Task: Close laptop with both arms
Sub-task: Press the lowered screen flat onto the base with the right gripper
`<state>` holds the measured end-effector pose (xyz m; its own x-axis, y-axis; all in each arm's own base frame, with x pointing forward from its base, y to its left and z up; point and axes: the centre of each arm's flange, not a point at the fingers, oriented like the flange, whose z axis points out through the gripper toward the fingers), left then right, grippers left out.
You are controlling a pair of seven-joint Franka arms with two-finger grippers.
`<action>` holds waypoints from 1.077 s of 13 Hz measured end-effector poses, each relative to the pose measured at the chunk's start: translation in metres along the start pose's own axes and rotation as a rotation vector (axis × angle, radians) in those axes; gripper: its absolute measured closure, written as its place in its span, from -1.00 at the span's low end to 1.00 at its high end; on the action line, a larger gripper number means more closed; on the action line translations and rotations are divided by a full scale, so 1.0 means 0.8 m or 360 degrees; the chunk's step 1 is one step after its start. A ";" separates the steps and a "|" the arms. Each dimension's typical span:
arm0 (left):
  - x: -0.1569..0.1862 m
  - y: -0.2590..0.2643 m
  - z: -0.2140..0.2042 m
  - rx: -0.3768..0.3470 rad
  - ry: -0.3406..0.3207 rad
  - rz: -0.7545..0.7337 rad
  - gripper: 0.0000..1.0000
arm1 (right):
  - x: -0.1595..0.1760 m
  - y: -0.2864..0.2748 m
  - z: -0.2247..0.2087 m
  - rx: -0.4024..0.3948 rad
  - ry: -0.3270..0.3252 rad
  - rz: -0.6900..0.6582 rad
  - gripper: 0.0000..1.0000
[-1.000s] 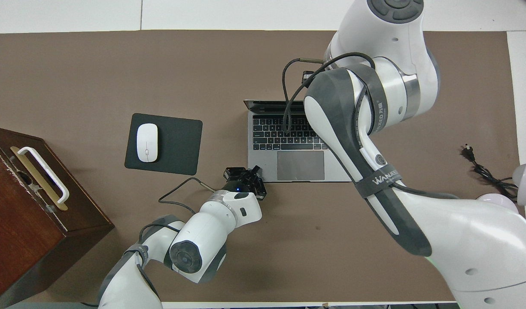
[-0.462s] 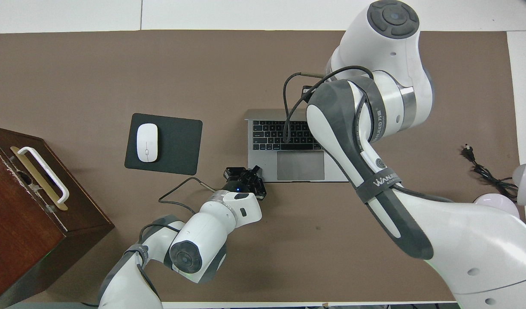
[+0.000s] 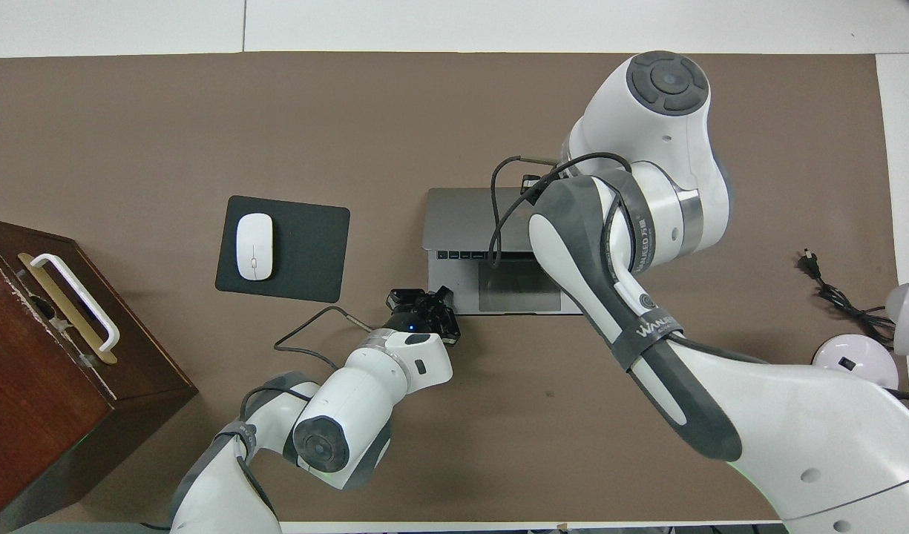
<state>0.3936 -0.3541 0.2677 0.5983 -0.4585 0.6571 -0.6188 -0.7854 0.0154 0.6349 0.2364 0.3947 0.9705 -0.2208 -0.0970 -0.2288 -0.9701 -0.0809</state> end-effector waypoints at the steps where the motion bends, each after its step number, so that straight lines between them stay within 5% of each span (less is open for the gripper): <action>1: 0.000 0.000 0.000 0.0000 0.0000 0.0000 0.98 | -0.002 0.003 0.005 0.0000 0.0002 -0.0003 0.98; 14: 0.000 0.000 0.000 0.0000 0.0000 0.0000 0.98 | -0.014 0.001 0.040 0.0013 0.0041 -0.0017 0.98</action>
<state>0.3936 -0.3541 0.2676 0.5983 -0.4584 0.6572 -0.6187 -0.7854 0.0154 0.6218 0.2411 0.3643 0.9745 -0.2129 -0.0707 -0.2188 -0.9716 -0.0896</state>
